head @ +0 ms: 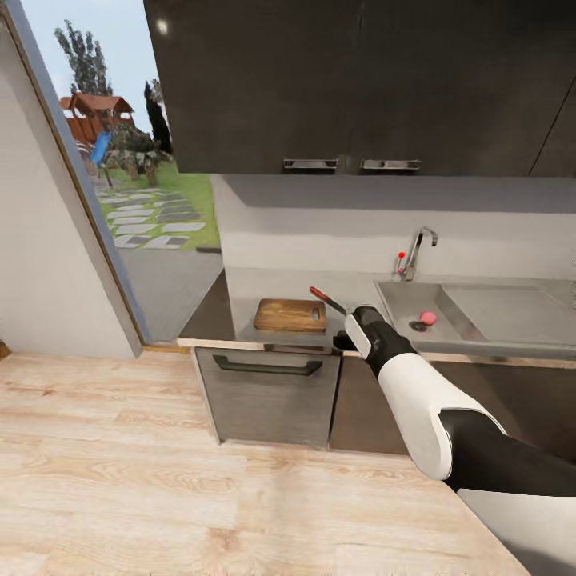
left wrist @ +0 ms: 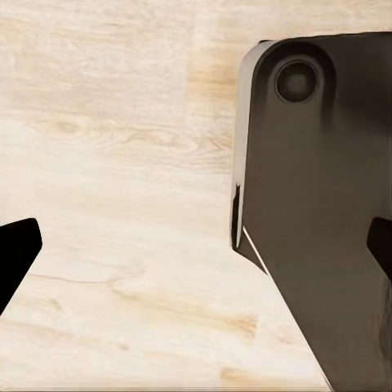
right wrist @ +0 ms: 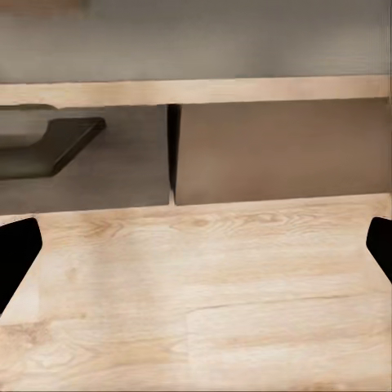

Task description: In the kitchen, take the Vidalia onion out of the sink, dice it on the chopping board with the paring knife, put the diced onion into the bowl on the countertop, then place both the paring knife and the chopping board into the sink.

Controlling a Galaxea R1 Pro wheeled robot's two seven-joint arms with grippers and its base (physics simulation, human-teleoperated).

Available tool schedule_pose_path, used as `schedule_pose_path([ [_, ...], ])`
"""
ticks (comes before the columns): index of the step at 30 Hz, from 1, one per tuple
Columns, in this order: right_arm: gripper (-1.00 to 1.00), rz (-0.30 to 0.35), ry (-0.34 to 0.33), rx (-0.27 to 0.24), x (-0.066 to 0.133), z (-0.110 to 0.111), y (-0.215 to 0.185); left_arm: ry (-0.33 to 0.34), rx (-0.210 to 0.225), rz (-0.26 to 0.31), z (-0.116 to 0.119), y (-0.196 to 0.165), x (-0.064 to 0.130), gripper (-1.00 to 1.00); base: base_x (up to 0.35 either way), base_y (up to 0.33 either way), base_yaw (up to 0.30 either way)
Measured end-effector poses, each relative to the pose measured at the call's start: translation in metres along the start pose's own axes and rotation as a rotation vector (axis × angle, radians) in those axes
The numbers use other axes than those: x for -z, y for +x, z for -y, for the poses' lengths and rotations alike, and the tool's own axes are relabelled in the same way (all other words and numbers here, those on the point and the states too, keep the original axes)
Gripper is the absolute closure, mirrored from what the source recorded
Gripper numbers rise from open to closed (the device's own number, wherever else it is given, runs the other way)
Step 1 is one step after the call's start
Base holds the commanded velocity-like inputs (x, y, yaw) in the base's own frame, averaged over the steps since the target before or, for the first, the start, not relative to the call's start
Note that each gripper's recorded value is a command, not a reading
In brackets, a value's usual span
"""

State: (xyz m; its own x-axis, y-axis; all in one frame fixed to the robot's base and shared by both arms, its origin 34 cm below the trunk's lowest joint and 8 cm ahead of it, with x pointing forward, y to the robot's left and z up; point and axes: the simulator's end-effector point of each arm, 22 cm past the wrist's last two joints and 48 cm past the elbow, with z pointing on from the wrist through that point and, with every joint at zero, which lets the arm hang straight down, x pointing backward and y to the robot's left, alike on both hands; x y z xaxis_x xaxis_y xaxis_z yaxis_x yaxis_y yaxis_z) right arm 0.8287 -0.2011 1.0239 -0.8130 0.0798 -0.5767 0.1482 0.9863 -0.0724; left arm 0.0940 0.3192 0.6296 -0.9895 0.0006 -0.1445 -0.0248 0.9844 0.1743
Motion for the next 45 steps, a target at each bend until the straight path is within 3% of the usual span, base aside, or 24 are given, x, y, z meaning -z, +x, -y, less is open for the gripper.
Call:
schedule_pose_path([
  [8,-1.0,0.018,-0.003,-0.011,-0.026,-0.009,0.029,0.0,0.0,0.0,0.0,0.0,0.0,-1.0,-0.252,0.0,0.0],
  [11,-1.0,0.066,-0.007,-0.033,-0.046,-0.016,0.054,0.0,-0.001,0.0,0.0,0.0,0.0,-1.0,-0.031,0.0,0.0],
  [13,-1.0,0.105,-0.021,-0.066,-0.065,-0.019,0.091,0.0,-0.001,0.001,0.0,0.0,0.0,-1.0,-0.008,0.0,0.0],
  [17,-1.0,0.074,-0.067,-0.084,-0.093,-0.026,0.197,0.0,0.0,0.004,0.0,-0.001,0.0,-1.0,-0.003,0.0,0.0],
  [20,-1.0,0.095,-0.102,-0.104,-0.1,-0.028,0.261,0.0,0.001,0.008,0.0,-0.003,0.0,-1.0,0.0,0.0,0.0],
  [24,-1.0,0.115,-0.107,-0.118,-0.101,-0.014,0.337,0.001,0.004,0.02,0.001,-0.008,-0.002,-1.0,0.0,0.0,0.0],
  [25,-1.0,0.135,-0.13,-0.09,-0.098,-0.005,0.369,0.001,0.008,0.067,0.002,-0.03,-0.005,-1.0,0.0,0.0,0.0],
  [26,-1.0,0.098,-0.134,-0.078,-0.093,0.003,0.419,0.0,0.012,0.092,0.001,-0.042,-0.007,-1.0,0.0,0.0,0.0],
  [29,-1.0,0.17,-0.142,-0.054,-0.085,0.015,0.432,-0.001,0.021,0.149,0.001,-0.068,-0.01,-1.0,0.0,0.0,0.0],
  [32,-1.0,0.298,-0.119,-0.051,-0.065,0.045,0.457,-0.006,0.033,0.239,0.0,-0.111,-0.011,-1.0,0.0,0.0,0.0],
  [33,-1.0,0.316,-0.118,-0.048,-0.062,0.048,0.46,-0.007,0.036,0.253,0.0,-0.117,-0.01,-1.0,0.0,0.0,0.0],
  [34,-1.0,0.348,-0.098,-0.048,-0.052,0.064,0.475,-0.006,0.042,0.294,0.0,-0.136,-0.009,-1.0,0.0,0.0,0.0],
  [38,-1.0,0.355,-0.085,-0.037,-0.047,0.075,0.484,-0.005,0.046,0.314,0.0,-0.145,-0.008,-1.0,0.0,0.0,0.0],
  [45,-1.0,0.358,-0.083,-0.039,-0.045,0.074,0.486,-0.003,0.047,0.319,0.0,-0.146,-0.008,-1.0,0.088,-0.073,-0.057],
])
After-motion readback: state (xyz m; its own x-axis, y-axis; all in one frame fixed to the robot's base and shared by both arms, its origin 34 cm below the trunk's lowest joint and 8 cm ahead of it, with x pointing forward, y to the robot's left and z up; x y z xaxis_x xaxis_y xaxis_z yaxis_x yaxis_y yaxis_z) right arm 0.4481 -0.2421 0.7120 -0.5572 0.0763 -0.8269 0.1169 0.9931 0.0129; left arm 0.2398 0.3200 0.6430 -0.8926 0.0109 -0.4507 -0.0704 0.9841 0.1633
